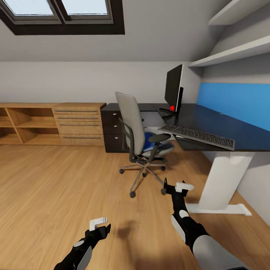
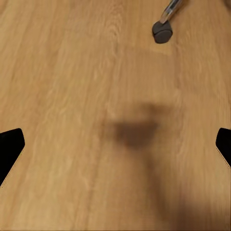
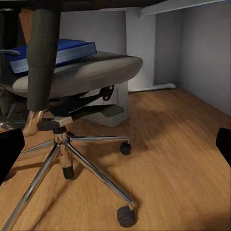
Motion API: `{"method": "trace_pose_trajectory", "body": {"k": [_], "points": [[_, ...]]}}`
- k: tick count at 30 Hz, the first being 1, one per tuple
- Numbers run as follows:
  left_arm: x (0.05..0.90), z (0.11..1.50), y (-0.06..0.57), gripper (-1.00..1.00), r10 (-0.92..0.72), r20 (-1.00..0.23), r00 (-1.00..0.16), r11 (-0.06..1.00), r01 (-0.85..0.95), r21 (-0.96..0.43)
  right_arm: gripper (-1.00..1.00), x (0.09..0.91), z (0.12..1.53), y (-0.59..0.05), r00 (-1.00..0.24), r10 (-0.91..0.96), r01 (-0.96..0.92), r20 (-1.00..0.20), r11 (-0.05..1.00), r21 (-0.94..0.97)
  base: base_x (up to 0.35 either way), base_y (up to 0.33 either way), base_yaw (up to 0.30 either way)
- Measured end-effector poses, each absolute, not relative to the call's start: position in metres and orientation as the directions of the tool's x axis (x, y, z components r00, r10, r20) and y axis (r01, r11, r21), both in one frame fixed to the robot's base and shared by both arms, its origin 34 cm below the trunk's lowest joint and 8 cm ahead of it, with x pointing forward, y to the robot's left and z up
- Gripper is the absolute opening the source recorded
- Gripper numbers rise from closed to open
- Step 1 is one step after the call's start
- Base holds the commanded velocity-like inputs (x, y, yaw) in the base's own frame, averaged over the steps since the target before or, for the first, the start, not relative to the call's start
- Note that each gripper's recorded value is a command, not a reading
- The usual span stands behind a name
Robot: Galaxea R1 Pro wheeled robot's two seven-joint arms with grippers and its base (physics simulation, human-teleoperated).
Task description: In the bedroom, organize the workspace by keeping the computer under the desk, ensuring the monitor is on the desk, placing the keyboard on the desk next to the monitor, placing the mouse on the desk next to the keyboard, moving the folder from the swivel chair onto the desk next to the mouse, stacking the notebook on top of the folder with the pen on top of the notebook, and positioning the swivel chair next to the desk.
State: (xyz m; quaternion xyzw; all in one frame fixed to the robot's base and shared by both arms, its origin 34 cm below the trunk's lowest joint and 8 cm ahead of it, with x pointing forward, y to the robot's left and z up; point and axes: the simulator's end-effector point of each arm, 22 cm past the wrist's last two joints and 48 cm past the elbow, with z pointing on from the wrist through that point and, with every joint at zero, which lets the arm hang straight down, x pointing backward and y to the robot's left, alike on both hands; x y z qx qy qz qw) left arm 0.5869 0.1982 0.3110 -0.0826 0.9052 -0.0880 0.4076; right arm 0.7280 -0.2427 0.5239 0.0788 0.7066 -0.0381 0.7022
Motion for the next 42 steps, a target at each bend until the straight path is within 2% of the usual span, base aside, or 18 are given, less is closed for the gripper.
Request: {"method": "trace_pose_trajectory", "body": {"k": [16,26,42], "points": [[0.587,0.311,0.198,1.00,-0.221,-0.723,-0.654,0.971,-0.078,-0.227,1.00,0.725,0.502,-0.248,-0.086,0.059,0.187,-0.995,0.981,0.042,0.313,0.000,0.000],[0.587,0.311,0.199,1.00,-0.221,-0.723,-0.655,0.971,-0.077,-0.226,1.00,0.722,0.481,-0.249,-0.190,0.050,0.190,-0.981,0.982,0.013,0.062,0.000,0.000],[0.586,0.310,0.199,1.00,-0.222,-0.722,-0.655,0.971,-0.079,-0.226,1.00,0.721,0.476,-0.257,-0.209,0.071,0.216,-0.975,0.976,0.025,0.049,-0.008,0.000]]}}
